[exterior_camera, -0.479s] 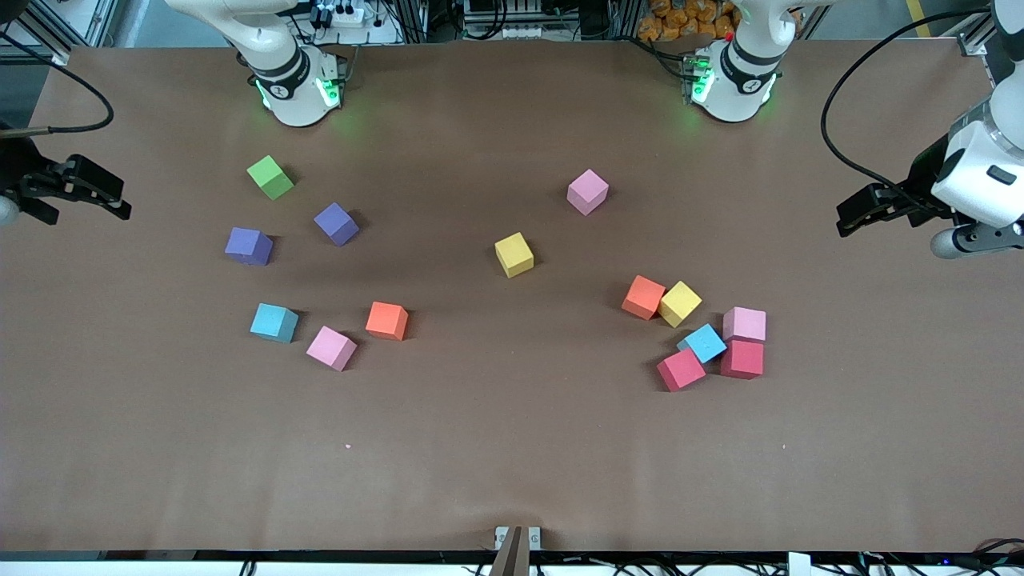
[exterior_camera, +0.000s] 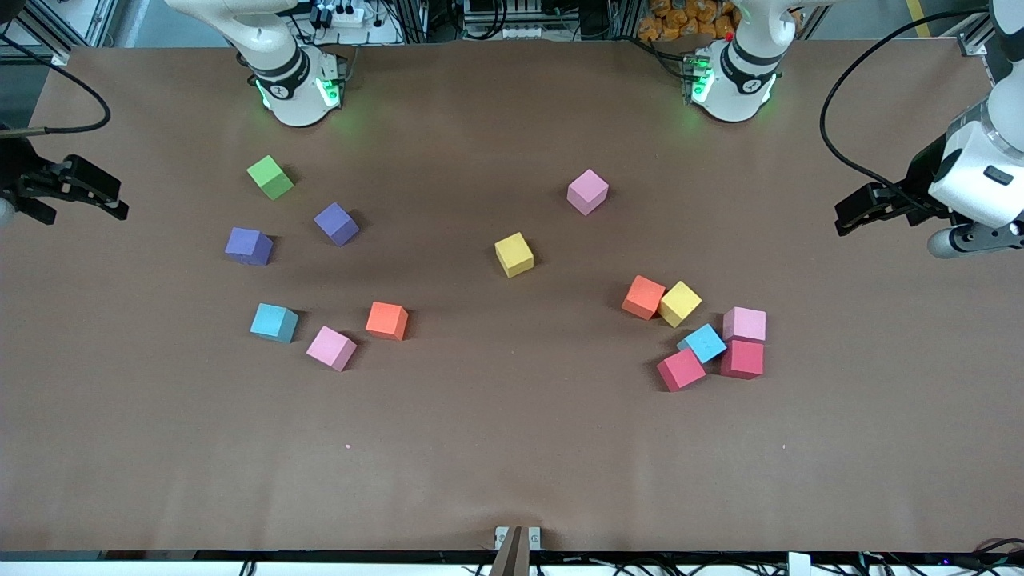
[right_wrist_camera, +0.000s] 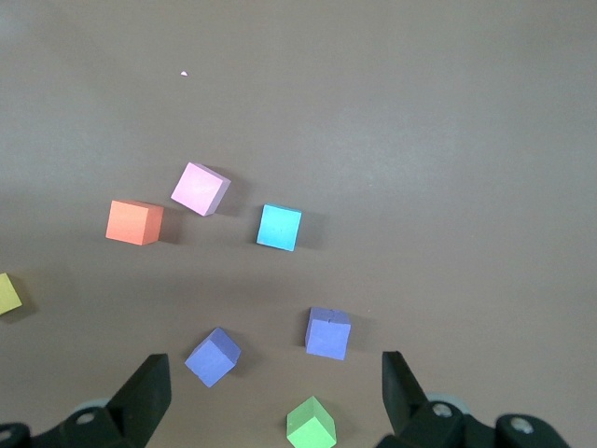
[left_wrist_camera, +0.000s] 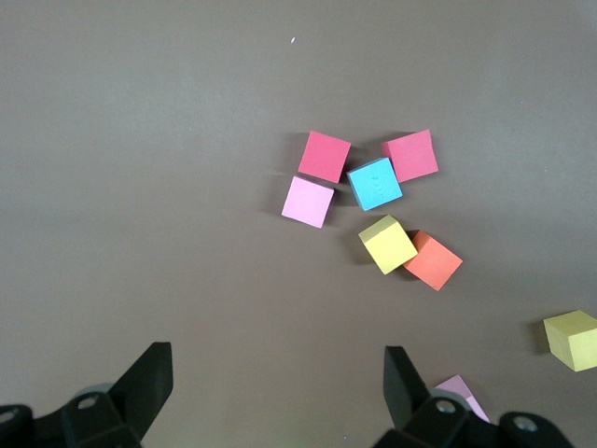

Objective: Form number 2 with 11 blocks
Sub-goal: 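Reach the left gripper to the pink cube while the right gripper reaches orange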

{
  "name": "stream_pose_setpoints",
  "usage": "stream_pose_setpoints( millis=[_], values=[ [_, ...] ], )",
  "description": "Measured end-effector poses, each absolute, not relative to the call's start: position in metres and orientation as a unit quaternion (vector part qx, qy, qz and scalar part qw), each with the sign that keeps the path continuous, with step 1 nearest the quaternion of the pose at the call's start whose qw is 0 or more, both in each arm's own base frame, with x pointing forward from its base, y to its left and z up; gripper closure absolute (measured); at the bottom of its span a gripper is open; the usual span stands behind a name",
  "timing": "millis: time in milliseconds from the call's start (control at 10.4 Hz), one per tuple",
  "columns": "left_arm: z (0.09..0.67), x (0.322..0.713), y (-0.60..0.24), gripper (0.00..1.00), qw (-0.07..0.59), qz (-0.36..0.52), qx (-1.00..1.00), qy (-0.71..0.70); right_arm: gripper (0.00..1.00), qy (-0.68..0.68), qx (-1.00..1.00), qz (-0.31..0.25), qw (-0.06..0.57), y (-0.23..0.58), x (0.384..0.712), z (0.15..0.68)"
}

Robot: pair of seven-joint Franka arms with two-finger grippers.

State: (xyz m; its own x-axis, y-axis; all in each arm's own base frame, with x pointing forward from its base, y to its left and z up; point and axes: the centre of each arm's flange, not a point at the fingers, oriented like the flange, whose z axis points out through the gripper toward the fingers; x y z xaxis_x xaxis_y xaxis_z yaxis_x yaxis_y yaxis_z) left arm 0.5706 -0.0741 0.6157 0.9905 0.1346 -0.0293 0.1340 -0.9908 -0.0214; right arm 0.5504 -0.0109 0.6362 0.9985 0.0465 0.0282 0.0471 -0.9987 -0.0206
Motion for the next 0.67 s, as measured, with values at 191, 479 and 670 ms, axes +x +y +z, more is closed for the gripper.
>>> stream_pose_setpoints(
  millis=[191, 479, 670],
  values=[
    [0.611, 0.571, -0.082, 0.0, 0.01, 0.02, -0.998, -0.06, 0.0, -0.024, -1.0, -0.011, 0.011, -0.01, 0.552, 0.633],
    [0.602, 0.565, -0.122, 0.0, 0.012, 0.03, -0.999, -0.036, 0.0, -0.026, -1.0, 0.007, 0.01, -0.008, 0.563, 0.612],
    [0.593, 0.558, -0.155, 0.0, 0.014, 0.039, -0.999, -0.018, 0.0, -0.023, -0.999, 0.028, 0.01, -0.01, 0.574, 0.588]
  ],
)
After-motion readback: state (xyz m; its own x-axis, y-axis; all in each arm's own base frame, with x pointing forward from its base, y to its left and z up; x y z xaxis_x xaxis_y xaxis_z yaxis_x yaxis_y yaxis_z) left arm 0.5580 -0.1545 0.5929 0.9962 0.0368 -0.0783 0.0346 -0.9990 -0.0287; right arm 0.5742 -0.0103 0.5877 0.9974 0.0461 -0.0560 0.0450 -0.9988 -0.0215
